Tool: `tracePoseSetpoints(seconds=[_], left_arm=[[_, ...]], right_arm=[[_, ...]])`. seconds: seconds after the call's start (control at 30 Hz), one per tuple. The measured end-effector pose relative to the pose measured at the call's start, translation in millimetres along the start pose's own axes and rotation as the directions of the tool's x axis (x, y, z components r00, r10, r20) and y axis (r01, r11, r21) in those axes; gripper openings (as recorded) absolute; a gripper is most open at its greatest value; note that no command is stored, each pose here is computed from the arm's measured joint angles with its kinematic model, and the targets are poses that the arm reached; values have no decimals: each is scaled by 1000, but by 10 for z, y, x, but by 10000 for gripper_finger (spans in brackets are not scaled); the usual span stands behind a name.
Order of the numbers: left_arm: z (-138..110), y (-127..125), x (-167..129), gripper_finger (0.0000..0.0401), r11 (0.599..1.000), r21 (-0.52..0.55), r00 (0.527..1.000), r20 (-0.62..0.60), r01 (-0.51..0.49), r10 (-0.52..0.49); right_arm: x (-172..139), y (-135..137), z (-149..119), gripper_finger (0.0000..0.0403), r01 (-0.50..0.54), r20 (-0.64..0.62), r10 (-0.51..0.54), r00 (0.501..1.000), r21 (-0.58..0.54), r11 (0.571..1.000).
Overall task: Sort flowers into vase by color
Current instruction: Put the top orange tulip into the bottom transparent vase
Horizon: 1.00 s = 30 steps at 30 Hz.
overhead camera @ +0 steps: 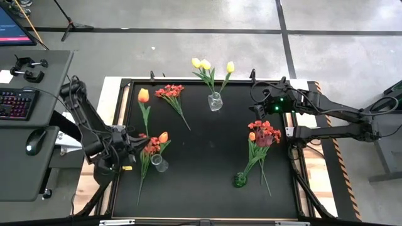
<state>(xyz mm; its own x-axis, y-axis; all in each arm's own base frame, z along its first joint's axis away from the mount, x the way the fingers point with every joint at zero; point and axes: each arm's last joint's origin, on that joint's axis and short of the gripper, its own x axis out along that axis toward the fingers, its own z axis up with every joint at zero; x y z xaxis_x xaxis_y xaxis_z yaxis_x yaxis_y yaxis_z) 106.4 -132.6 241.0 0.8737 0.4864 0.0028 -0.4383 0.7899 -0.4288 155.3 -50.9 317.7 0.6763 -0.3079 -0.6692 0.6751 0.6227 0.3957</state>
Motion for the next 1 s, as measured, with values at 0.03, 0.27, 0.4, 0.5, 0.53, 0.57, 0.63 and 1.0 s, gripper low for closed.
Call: tracePoseSetpoints(seconds=[0.03,0.27,0.4,0.5,0.53,0.57,0.63,1.0], left_arm=[[-19,-5,8,0,1000,-8,1000,0,-4,4],[-193,-80,86,0,998,-56,999,15,-40,41],[-262,-116,123,0,997,-60,998,22,-56,57],[-276,-118,123,0,997,-51,998,22,-56,57],[-276,-118,123,0,998,-42,998,22,-56,57],[-276,-118,123,0,998,-29,998,22,-56,57],[-275,-118,123,0,998,-2,998,24,-58,58],[-302,-117,122,0,997,65,998,-61,-30,34]], right_arm=[[0,0,0,169,0,0,0,1000,0,1000],[0,0,0,169,0,0,0,1000,-26,1000],[0,-1,0,169,1,1,-1,1000,-45,999],[0,0,0,169,1,1,-1,1000,-53,999],[0,0,0,169,1,1,-1,1000,-56,998],[0,0,0,169,1,1,-1,1000,-63,998],[0,0,0,169,1,1,-1,1000,-71,998],[0,0,0,169,2,1,-2,1000,-71,997]])
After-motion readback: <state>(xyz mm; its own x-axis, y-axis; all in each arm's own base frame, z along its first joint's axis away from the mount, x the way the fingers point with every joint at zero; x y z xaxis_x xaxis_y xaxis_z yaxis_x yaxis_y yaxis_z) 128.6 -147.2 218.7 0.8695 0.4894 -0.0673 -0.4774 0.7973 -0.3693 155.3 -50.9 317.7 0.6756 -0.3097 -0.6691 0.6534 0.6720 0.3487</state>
